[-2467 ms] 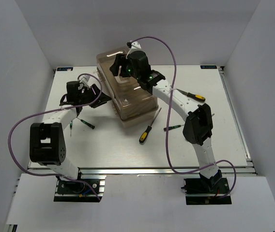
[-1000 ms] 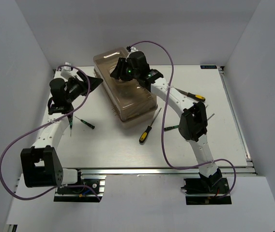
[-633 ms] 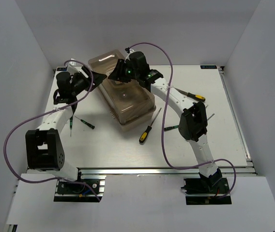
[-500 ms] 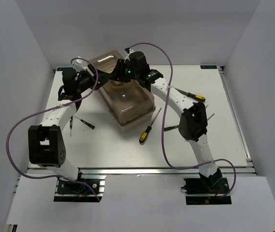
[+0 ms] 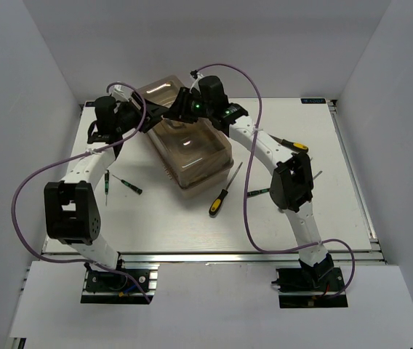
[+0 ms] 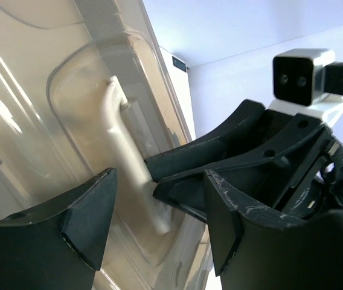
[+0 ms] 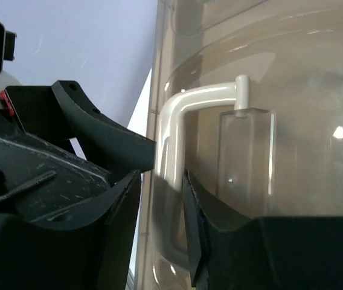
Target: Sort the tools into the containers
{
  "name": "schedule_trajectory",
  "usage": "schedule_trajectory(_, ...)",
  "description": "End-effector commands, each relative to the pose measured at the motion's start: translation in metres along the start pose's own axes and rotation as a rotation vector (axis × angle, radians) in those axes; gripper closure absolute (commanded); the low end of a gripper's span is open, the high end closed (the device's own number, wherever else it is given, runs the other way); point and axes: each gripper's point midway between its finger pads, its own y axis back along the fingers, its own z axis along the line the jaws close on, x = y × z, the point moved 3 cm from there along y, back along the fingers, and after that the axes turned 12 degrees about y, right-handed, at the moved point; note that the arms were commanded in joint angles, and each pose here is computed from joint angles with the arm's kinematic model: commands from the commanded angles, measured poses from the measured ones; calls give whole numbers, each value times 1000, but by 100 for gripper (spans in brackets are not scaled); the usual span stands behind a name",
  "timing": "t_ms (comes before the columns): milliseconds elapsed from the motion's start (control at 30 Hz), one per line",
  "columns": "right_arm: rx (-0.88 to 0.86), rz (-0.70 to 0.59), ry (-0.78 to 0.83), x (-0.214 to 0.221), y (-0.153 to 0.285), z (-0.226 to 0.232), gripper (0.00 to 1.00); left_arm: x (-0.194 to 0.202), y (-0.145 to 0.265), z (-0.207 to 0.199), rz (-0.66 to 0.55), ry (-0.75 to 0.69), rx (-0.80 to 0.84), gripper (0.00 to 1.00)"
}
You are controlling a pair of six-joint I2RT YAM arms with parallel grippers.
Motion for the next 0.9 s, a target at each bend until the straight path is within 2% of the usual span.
schedule_trajectory(0, -193, -47, 42, -26, 30, 62, 60, -3, -10, 16, -8, 44, -67, 30)
schedule_trajectory(167, -196, -43, 41, -25, 33, 57, 60, -8, -21, 14, -3, 92, -35, 30)
schedule_trajectory(500, -243, -65, 77, -34, 41, 63, 59, -5, -31, 24, 29, 138, -81, 34)
schedule_trajectory(533, -255, -73, 101, -35, 42, 64, 58, -4, -32, 27, 35, 135, -91, 34)
schedule_trajectory(667, -254, -110, 194, -49, 58, 65, 39, 8, -38, 35, 89, 142, -146, 39)
schedule_trajectory(800, -171, -174, 318, -80, 96, 46, 33, 23, -46, 37, 140, 115, -194, 45)
schedule_trajectory(867, -113, -152, 368, -78, 107, 28, 32, 25, -48, 37, 143, 86, -213, 48)
